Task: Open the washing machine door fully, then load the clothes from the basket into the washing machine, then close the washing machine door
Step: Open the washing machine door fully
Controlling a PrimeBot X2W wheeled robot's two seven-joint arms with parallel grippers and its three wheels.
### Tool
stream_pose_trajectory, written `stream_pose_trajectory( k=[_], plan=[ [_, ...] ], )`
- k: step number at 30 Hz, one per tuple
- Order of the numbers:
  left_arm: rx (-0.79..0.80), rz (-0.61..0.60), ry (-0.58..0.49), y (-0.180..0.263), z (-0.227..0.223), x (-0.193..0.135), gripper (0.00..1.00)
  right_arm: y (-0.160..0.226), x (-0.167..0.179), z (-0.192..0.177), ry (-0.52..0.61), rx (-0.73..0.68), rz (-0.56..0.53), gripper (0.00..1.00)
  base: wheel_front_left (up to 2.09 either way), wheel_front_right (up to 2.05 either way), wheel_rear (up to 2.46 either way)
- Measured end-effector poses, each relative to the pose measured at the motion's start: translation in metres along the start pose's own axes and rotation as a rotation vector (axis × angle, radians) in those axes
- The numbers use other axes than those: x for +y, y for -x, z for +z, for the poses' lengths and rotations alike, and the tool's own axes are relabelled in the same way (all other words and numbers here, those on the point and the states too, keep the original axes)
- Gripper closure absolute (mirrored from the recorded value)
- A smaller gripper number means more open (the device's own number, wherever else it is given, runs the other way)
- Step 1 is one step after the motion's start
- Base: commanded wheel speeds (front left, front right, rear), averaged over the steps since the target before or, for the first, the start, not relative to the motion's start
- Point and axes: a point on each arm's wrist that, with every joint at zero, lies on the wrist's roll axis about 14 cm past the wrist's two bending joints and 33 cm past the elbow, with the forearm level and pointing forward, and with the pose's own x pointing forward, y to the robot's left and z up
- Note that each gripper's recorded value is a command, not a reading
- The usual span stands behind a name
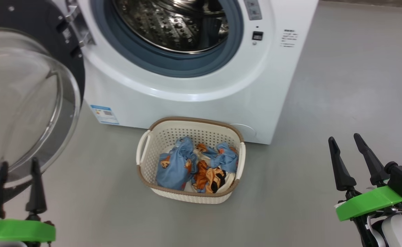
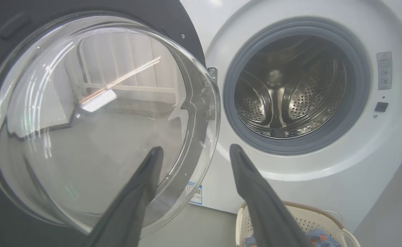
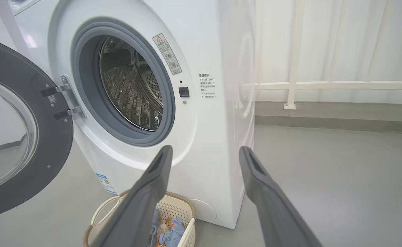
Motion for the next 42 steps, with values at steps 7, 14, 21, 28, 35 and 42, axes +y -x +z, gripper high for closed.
stream_pose_trajectory(
  k=[7,14,21,28,35,42],
  plan=[
    [0.017,-0.106,0.030,-0.013,-0.009,-0.042,0.00,0.014,-0.022,0.005,0.003,-0.012,-0.070,0.00,0.00,0.00,0.00],
    [0.038,-0.203,0.052,-0.020,-0.019,-0.081,0.00,0.031,-0.045,0.008,0.005,-0.019,-0.147,0.00,0.00,0.00,0.00],
    [0.064,-0.322,0.082,-0.025,-0.030,-0.127,0.00,0.048,-0.062,0.009,-0.001,-0.022,-0.218,0.00,0.00,0.00,0.00],
    [0.087,-0.398,0.103,-0.024,-0.037,-0.154,0.00,0.057,-0.072,0.010,0.001,-0.023,-0.254,0.00,0.00,0.00,0.00],
    [0.090,-0.421,0.105,-0.024,-0.038,-0.161,0.00,0.060,-0.075,0.010,-0.001,-0.025,-0.268,0.00,0.00,0.00,0.00],
    [0.090,-0.424,0.111,-0.023,-0.037,-0.162,0.00,0.060,-0.074,0.011,-0.002,-0.027,-0.268,0.00,0.00,0.00,0.00]
  ],
)
